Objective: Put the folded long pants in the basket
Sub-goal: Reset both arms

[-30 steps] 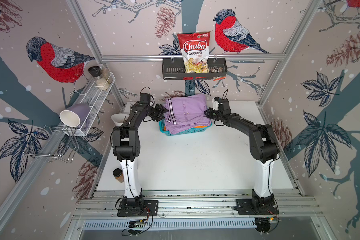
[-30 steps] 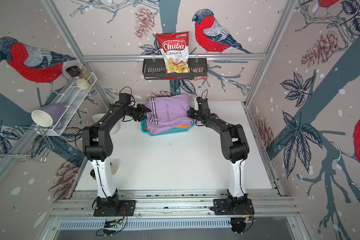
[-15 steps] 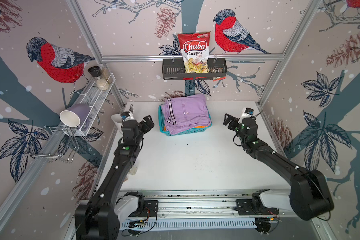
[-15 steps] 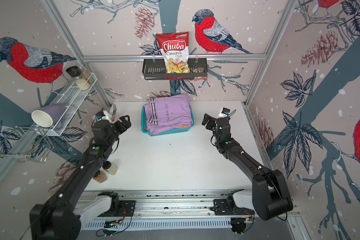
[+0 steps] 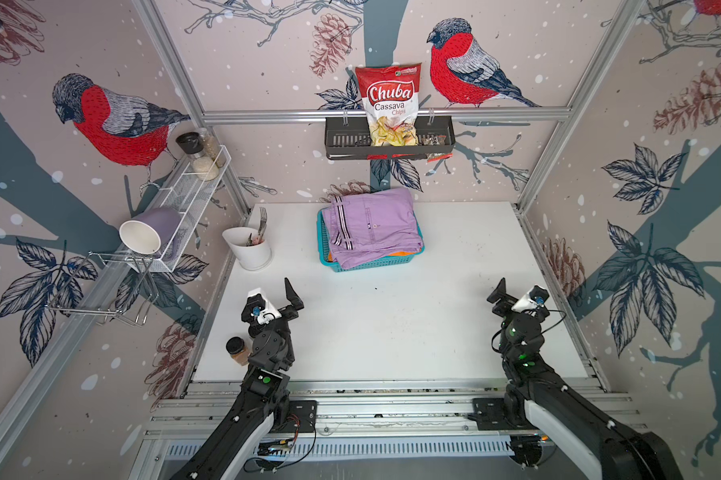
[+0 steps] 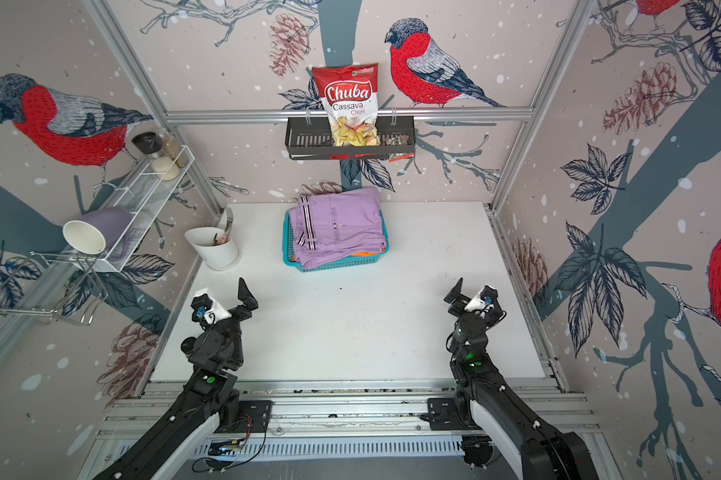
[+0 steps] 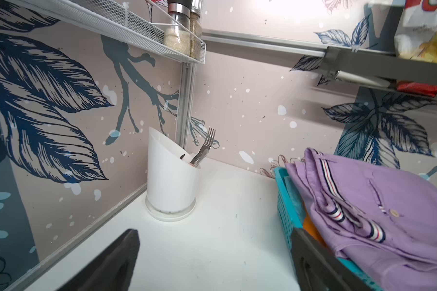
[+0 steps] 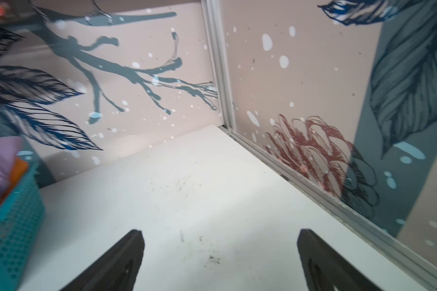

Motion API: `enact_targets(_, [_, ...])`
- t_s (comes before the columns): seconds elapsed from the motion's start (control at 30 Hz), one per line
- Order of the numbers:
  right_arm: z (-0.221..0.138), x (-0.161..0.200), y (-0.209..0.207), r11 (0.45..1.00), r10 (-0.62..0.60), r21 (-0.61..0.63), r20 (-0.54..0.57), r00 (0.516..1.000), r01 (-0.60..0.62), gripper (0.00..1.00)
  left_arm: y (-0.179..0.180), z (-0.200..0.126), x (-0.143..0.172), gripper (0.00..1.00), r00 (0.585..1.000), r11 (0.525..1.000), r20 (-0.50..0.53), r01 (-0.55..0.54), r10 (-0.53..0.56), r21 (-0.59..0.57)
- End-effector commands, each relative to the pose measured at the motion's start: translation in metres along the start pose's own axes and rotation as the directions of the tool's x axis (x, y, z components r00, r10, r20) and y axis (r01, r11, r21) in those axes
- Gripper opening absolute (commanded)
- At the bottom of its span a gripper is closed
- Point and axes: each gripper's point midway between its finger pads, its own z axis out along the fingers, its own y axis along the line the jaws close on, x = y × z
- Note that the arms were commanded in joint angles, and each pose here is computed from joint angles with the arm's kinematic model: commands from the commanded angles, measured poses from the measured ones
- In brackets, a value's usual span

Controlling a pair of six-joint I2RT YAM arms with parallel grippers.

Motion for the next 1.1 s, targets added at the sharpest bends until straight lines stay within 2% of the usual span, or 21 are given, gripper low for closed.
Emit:
enact_targets(0.0, [0.005, -0.003, 0.007, 0.995, 0.06, -0.079, 0.023, 0.998, -0.059, 1.0, 0.019, -0.015, 0.023, 0.97, 0.996, 0.997, 0.053, -0.07, 0.071, -0.021])
enact_targets(0.07, [0.008, -0.007, 0.017, 0.992, 0.045, -0.118, 0.049, 0.998, -0.039, 1.0, 0.043, -0.011, 0.026, 0.96, 0.999, 0.992, 0.048, 0.023, -0.017, -0.128])
enact_targets(0.13, [0.018, -0.004, 0.02, 0.995, 0.033, -0.1, 0.019, 0.999, -0.031, 1.0, 0.036, -0.01, 0.03, 0.96, 0.999, 0.999, 0.043, 0.013, -0.011, -0.052])
enact_targets(0.2, [0.025, -0.005, 0.018, 0.997, 0.016, -0.07, 0.028, 0.999, -0.014, 1.0, 0.051, -0.006, 0.034, 0.96, 0.998, 0.992, 0.035, 0.056, -0.052, -0.117])
enact_targets(0.3, [0.032, -0.011, 0.018, 0.999, -0.001, -0.046, 0.065, 0.998, 0.004, 1.0, 0.06, 0.022, 0.046, 0.96, 0.998, 0.984, -0.052, 0.034, -0.044, -0.177])
enact_targets(0.4, [0.045, -0.003, 0.019, 0.998, -0.055, -0.014, 0.045, 0.997, 0.056, 1.0, 0.023, 0.056, 0.053, 0.98, 0.994, 1.0, -0.11, -0.028, 0.026, -0.013])
enact_targets(0.43, [0.045, -0.002, 0.018, 0.999, -0.045, -0.024, 0.079, 0.996, 0.047, 1.0, 0.017, 0.063, 0.061, 0.97, 0.989, 0.998, -0.139, -0.056, 0.057, 0.01])
enact_targets(0.47, [0.046, 0.0, 0.027, 0.994, -0.072, -0.075, 0.105, 0.992, 0.08, 1.0, 0.021, 0.068, 0.067, 0.98, 0.988, 0.998, -0.143, -0.06, 0.057, -0.016])
enact_targets(0.5, [0.053, 0.009, 0.032, 0.991, -0.099, -0.078, 0.078, 0.992, 0.105, 1.0, 0.017, 0.072, 0.073, 0.99, 0.988, 0.998, -0.143, -0.057, 0.058, 0.015])
enact_targets(0.53, [0.063, 0.012, 0.033, 0.992, -0.116, -0.049, 0.051, 0.992, 0.119, 1.0, 0.004, 0.078, 0.084, 0.99, 0.98, 0.992, -0.174, -0.083, 0.098, 0.093])
enact_targets(0.57, [0.069, 0.018, 0.029, 0.994, -0.09, -0.062, -0.003, 0.996, 0.09, 1.0, -0.014, 0.087, 0.092, 0.98, 0.969, 0.976, -0.199, -0.112, 0.149, 0.185])
enact_targets(0.6, [0.077, 0.025, 0.028, 0.995, -0.077, -0.072, -0.065, 0.995, 0.072, 1.0, -0.023, 0.094, 0.101, 0.97, 0.951, 0.966, -0.246, -0.131, 0.185, 0.223])
enact_targets(0.63, [0.078, 0.026, 0.028, 0.994, -0.074, -0.081, -0.065, 0.995, 0.069, 1.0, -0.023, 0.099, 0.106, 0.98, 0.939, 0.968, -0.283, -0.136, 0.194, 0.212])
enact_targets(0.73, [0.071, 0.019, 0.031, 0.993, -0.092, -0.073, -0.01, 0.996, 0.091, 1.0, 0.005, 0.094, 0.096, 0.97, 0.962, 0.993, -0.249, -0.1, 0.112, 0.06])
enact_targets(0.77, [0.071, 0.02, 0.031, 0.993, -0.094, -0.071, -0.017, 0.995, 0.093, 1.0, 0.007, 0.092, 0.094, 0.98, 0.968, 0.994, -0.228, -0.097, 0.106, 0.049])
enact_targets(1.07, [0.075, 0.022, 0.031, 0.993, -0.088, -0.082, -0.044, 0.995, 0.084, 1.0, 0.007, 0.097, 0.097, 0.97, 0.96, 0.994, -0.256, -0.11, 0.114, 0.029])
